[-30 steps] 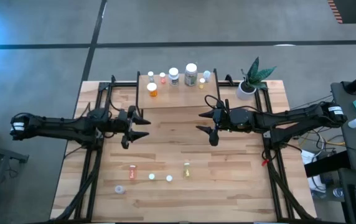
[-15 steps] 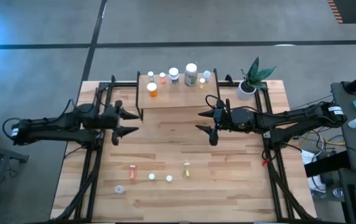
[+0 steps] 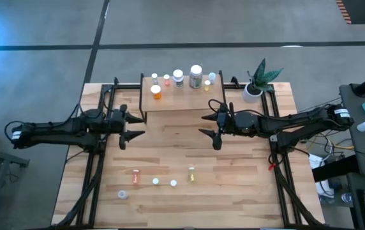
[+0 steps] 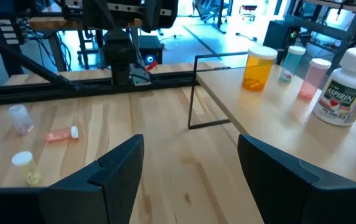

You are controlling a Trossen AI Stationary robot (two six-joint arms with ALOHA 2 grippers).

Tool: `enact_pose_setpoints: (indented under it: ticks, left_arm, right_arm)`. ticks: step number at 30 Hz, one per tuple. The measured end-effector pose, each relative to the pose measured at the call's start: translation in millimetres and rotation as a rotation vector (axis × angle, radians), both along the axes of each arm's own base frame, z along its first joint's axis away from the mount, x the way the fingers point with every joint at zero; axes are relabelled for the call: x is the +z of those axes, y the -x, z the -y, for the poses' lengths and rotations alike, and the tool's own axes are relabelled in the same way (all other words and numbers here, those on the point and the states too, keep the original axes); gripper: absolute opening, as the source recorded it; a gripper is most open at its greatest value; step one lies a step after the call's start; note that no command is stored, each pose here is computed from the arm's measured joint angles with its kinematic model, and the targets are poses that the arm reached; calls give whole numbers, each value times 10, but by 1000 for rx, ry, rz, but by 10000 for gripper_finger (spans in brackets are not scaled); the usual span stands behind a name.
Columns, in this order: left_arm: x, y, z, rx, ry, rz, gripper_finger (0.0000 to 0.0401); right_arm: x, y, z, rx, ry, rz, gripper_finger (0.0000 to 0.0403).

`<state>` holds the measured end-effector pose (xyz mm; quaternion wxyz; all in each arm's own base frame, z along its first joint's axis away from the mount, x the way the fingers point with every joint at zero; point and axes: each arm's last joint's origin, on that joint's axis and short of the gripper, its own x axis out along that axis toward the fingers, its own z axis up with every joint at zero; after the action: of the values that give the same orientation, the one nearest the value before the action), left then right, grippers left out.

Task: Pick and place medicine bottles onto shelf by color
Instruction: Put the left yellow medicine bottle on the shelf

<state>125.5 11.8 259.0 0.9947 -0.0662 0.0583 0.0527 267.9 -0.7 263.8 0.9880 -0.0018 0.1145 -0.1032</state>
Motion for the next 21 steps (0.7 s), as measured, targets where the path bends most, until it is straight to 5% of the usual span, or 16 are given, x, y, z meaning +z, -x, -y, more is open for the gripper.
enact_pose_setpoints:
  ticks: [16,21]
  left_arm:
    - [-82,-116,-10,2,26,16,231]
    - [-94,-101,3,-25,121,21,231]
  right_arm:
    - [-41,-11,-9,22,-19,-14,249]
    - [-67,-10,-16,48,-27,-21,249]
